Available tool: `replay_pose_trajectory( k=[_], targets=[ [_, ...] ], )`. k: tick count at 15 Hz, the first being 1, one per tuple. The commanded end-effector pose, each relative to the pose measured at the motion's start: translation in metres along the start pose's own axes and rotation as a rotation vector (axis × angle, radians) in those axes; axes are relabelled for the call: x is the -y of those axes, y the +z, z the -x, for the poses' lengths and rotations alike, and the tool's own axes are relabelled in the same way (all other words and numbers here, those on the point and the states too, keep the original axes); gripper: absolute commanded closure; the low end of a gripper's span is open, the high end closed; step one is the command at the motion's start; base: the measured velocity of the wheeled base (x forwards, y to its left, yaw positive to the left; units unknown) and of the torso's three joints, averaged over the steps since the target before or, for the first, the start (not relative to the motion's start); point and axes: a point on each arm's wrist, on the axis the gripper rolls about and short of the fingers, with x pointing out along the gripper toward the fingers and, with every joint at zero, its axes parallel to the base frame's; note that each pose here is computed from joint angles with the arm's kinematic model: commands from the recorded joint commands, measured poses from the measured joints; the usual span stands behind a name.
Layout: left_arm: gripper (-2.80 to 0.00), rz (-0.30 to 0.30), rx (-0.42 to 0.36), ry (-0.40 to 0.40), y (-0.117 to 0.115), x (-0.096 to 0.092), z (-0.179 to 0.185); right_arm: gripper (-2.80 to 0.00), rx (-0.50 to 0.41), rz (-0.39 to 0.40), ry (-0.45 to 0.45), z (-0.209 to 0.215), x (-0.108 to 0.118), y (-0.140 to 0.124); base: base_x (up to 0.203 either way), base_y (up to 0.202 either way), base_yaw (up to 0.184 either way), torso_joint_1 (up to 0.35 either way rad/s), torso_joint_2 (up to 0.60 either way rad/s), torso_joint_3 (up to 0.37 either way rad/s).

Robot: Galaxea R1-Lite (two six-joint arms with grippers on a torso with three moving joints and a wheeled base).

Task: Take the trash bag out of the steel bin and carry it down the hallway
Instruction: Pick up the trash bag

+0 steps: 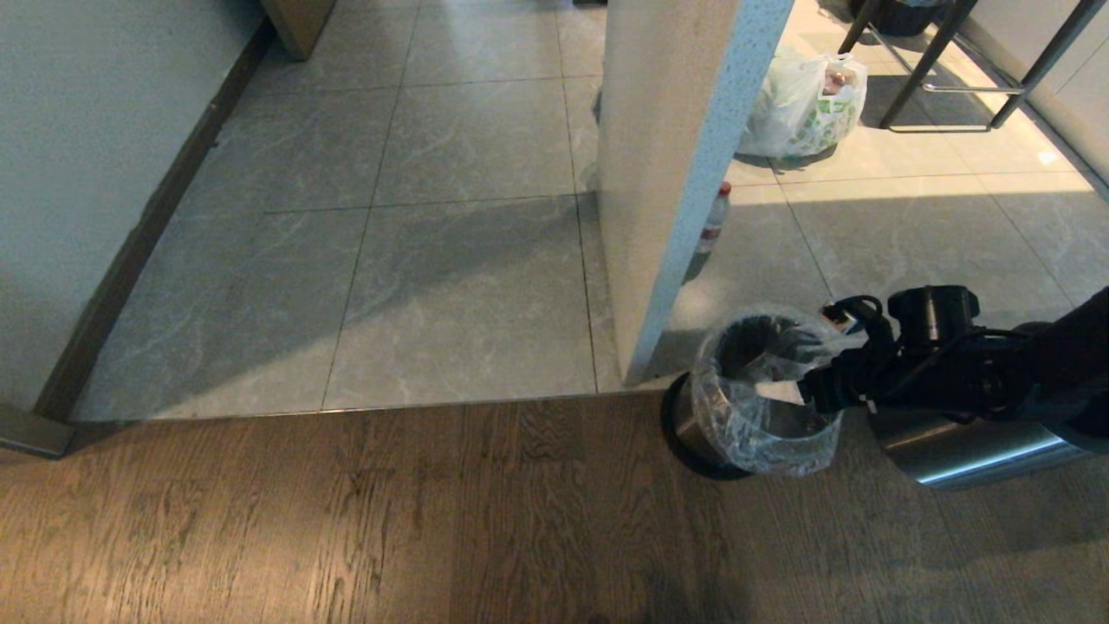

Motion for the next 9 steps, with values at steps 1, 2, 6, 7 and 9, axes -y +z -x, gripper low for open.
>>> replay_pose_trajectory(
  k=[1, 2, 6, 7, 9],
  targets=[
    [0.00, 0.000, 0.000, 0.000, 0.000, 0.000, 0.000, -2.80, 0.010, 0.020, 0.002, 0.003, -0.002, 0.003, 0.000, 0.000, 0.000, 0.000, 0.00, 0.000],
    [0.00, 0.000, 0.001, 0.000, 0.000, 0.000, 0.000, -2.80, 0.009, 0.036, 0.005, 0.001, -0.003, 0.003, 0.000, 0.000, 0.000, 0.000, 0.00, 0.000],
    [0.00, 0.000, 0.000, 0.000, 0.000, 0.000, 0.000, -2.80, -0.024, 0.041, 0.033, -0.008, -0.013, 0.000, 0.000, 0.000, 0.000, 0.000, 0.00, 0.000],
    [0.00, 0.000, 0.000, 0.000, 0.000, 0.000, 0.000, -2.80, -0.024, 0.046, 0.036, -0.010, -0.014, -0.001, 0.000, 0.000, 0.000, 0.000, 0.00, 0.000],
    [0.00, 0.000, 0.000, 0.000, 0.000, 0.000, 0.000, -2.80, -0.023, 0.063, 0.043, -0.017, -0.016, 0.000, 0.000, 0.000, 0.000, 0.000, 0.00, 0.000]
  ],
)
